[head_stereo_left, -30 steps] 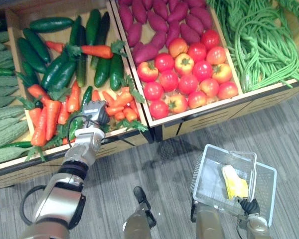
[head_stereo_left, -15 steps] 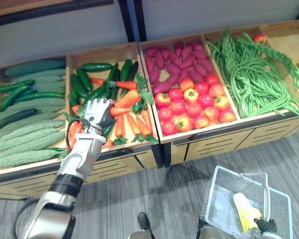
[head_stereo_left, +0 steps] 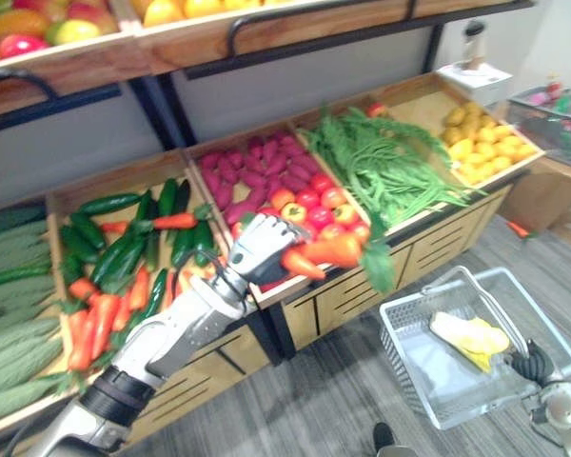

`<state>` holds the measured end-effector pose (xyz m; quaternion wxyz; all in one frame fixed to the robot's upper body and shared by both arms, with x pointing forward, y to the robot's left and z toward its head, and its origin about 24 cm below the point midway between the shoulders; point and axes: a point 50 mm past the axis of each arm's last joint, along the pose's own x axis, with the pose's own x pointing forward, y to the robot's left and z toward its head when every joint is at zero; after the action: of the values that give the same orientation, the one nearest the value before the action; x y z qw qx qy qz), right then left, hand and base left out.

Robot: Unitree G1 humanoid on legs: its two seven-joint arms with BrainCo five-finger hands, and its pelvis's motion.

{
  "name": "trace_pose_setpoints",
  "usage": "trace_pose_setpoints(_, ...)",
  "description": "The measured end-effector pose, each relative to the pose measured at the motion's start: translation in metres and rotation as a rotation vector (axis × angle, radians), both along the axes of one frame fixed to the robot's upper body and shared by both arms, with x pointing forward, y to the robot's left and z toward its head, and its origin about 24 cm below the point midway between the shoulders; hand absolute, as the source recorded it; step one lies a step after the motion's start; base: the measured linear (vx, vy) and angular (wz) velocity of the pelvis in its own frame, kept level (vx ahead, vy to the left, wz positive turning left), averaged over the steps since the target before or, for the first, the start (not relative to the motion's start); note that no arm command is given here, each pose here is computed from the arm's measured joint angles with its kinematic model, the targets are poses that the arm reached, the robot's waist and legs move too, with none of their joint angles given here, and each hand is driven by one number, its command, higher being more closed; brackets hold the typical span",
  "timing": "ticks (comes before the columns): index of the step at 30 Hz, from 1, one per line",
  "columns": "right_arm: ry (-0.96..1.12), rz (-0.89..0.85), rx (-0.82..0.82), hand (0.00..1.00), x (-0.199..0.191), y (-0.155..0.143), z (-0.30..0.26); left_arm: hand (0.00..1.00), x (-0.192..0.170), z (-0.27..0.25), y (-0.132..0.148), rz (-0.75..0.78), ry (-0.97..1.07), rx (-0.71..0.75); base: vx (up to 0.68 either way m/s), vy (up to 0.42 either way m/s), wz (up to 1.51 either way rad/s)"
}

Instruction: Pick vegetable in the basket

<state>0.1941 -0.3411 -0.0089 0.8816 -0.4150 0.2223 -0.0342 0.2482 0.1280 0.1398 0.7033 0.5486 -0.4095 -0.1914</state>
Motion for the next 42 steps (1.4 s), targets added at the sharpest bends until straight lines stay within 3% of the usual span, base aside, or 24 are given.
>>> trace_pose_setpoints(6,0.008,0.250,-0.065,1.00,0.017,0.023,0.025,1.00,-0.032,-0.018,-0.055,-0.362,0.150,0.076,-0.03,-0.012,-0.55)
trace_pose_setpoints(15,0.001,0.605,0.115,1.00,0.032,0.076,0.060,1.00,-0.050,-0.038,-0.101,-0.593,0.311,0.145,0.04,0.005,-0.43)
trace_pose_setpoints(21,0.001,0.752,0.119,1.00,0.034,0.098,0.072,1.00,-0.056,-0.060,-0.114,-0.624,0.407,0.208,-0.01,0.037,-0.13)
trace_pose_setpoints(31,0.028,0.925,0.048,1.00,0.038,0.118,0.090,1.00,-0.045,-0.095,-0.111,-0.556,0.537,0.324,-0.02,0.030,-0.31)
trace_pose_setpoints(42,0.014,1.043,0.056,1.00,0.034,0.133,0.106,1.00,-0.011,-0.130,-0.102,-0.310,0.581,0.423,-0.03,0.011,-0.03)
